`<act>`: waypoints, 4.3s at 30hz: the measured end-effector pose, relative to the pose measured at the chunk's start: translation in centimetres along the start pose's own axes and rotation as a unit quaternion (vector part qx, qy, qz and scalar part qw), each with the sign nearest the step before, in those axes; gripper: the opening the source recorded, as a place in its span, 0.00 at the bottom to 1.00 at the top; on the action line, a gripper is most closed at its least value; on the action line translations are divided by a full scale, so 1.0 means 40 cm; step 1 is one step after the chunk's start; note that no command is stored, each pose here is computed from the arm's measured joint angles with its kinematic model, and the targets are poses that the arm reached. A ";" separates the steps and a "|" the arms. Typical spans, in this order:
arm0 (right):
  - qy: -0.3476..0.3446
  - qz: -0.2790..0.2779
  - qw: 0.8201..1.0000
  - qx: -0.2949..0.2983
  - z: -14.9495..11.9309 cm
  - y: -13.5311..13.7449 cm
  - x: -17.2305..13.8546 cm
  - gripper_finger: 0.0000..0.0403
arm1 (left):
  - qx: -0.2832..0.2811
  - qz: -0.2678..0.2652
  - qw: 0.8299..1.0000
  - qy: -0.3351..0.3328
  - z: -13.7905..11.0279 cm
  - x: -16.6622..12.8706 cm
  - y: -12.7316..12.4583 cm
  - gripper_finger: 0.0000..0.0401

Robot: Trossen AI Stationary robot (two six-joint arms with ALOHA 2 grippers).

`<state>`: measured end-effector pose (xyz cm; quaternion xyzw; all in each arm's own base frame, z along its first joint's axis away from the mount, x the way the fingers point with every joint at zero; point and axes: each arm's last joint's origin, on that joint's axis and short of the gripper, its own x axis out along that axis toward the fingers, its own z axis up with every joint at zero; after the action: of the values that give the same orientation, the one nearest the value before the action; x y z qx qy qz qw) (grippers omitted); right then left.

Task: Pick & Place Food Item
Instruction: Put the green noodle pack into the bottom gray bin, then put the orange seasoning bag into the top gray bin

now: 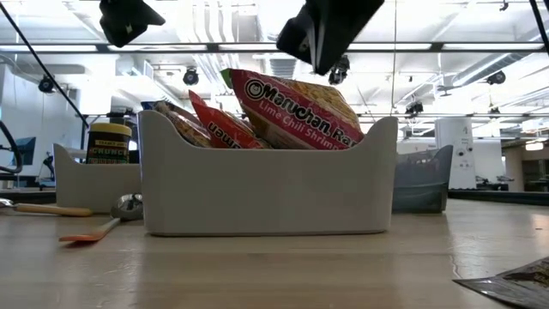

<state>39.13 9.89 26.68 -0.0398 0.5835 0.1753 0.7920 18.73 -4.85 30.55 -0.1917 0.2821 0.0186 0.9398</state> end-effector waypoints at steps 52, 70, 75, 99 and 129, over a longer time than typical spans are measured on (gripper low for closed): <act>0.016 0.000 0.997 0.074 -0.060 -0.055 0.036 0.02 | 0.003 0.002 1.000 0.010 -0.004 0.000 0.002 0.54; -0.007 0.021 0.966 0.257 -0.088 0.049 -0.083 0.04 | -0.001 -0.012 1.000 0.018 -0.005 0.000 0.000 0.54; 0.009 0.040 0.955 0.292 -0.090 0.100 -0.074 0.22 | -0.021 -0.013 1.000 0.015 -0.003 0.000 0.000 0.54; 0.015 -0.015 0.985 0.172 -0.119 0.361 0.041 0.65 | -0.080 -0.011 0.997 0.014 -0.002 0.002 0.000 0.54; 0.117 -0.048 0.983 0.133 -0.159 0.446 0.338 0.54 | -0.089 -0.018 0.996 0.020 -0.003 0.001 -0.001 0.54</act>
<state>31.06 27.99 14.51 0.0178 0.6876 0.0519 0.7240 18.72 -4.93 30.44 -0.2798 0.2942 0.0224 0.9136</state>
